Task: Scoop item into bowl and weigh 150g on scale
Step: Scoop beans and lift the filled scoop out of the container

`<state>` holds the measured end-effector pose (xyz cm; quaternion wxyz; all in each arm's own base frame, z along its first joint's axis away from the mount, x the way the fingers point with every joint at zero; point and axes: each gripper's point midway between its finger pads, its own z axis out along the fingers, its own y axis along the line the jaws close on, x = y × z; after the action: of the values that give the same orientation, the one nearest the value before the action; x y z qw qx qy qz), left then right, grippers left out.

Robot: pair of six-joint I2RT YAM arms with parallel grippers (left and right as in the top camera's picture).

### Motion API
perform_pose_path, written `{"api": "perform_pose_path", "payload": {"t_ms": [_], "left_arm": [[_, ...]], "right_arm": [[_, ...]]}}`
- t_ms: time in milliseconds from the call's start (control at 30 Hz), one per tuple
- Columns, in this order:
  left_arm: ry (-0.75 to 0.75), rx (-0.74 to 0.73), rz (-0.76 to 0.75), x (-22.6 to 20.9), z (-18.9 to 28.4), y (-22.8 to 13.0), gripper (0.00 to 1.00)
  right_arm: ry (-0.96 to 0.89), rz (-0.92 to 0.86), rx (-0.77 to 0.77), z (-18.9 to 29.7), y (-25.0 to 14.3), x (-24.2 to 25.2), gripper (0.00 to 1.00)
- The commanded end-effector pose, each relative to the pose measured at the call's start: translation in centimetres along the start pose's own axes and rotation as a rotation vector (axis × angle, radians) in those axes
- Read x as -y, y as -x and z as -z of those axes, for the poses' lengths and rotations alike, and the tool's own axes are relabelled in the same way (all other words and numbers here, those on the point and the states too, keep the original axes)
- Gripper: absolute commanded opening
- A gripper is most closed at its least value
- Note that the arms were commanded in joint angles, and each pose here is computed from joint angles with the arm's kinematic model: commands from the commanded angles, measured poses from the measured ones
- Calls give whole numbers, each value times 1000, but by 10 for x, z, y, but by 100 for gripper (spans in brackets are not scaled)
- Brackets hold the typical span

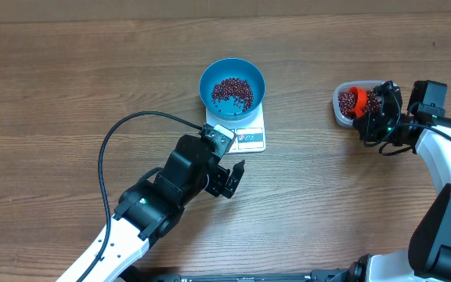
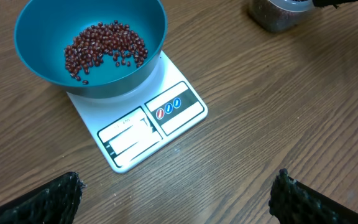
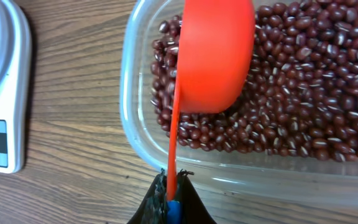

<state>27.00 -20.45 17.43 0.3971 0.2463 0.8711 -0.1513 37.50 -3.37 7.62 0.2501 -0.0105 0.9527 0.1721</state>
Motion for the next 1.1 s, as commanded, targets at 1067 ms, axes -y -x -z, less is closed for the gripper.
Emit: {"api": "perform_pose_path", "payload": {"t_ms": [1067], "left_arm": [[-3, 27, -1, 0, 4, 12, 99]], "right_arm": [[237, -131, 146, 30, 14, 5, 4]]}}
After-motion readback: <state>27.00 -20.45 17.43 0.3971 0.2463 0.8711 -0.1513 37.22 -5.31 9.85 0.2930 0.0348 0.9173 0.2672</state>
